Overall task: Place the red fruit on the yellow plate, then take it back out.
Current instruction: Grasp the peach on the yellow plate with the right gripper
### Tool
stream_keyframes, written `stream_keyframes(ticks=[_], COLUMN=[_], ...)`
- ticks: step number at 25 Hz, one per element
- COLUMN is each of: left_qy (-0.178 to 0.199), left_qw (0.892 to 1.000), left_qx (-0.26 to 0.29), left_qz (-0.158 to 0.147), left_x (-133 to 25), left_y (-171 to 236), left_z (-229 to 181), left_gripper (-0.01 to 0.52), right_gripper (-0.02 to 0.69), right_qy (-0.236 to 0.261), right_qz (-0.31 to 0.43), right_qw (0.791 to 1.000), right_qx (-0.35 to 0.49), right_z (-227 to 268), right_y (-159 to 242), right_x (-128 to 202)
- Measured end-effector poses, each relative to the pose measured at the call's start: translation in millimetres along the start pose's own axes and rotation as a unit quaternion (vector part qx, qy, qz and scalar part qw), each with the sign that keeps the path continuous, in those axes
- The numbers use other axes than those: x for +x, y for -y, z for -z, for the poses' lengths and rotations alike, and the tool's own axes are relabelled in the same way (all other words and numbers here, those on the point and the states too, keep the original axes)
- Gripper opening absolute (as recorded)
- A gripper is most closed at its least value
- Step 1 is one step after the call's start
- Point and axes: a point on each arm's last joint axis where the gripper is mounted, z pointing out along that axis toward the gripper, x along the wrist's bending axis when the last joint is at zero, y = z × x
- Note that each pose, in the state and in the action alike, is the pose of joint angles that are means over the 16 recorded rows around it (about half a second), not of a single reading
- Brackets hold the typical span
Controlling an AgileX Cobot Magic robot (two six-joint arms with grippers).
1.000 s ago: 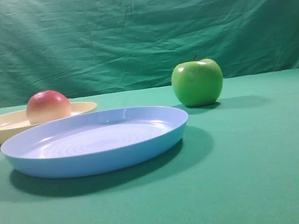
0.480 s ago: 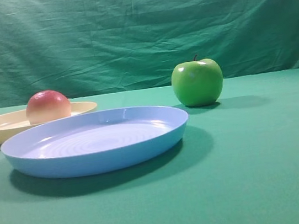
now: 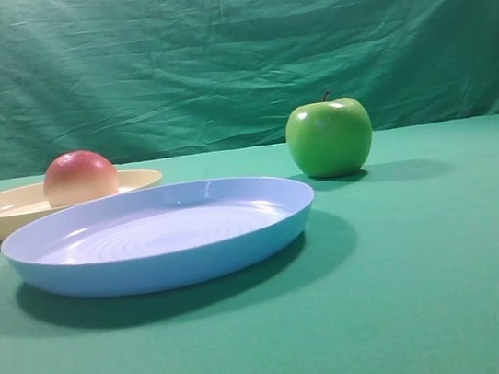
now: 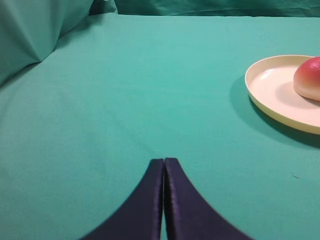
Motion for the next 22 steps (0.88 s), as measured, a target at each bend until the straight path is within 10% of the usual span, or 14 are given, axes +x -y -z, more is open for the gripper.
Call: stream_keyframes(ticks=[22], left_qy=[0.000], left_qw=[1.000], left_qx=[0.000], left_qz=[0.000], left_x=[0.0], left_y=[0.0], left_z=[0.0], left_gripper=[0.000], right_gripper=[0.000], right_qy=[-0.034], right_qz=[0.021], right_qw=[0.998], right_qx=[0.045], right_z=[24.0], right_y=[-82.7], right_x=[14.1])
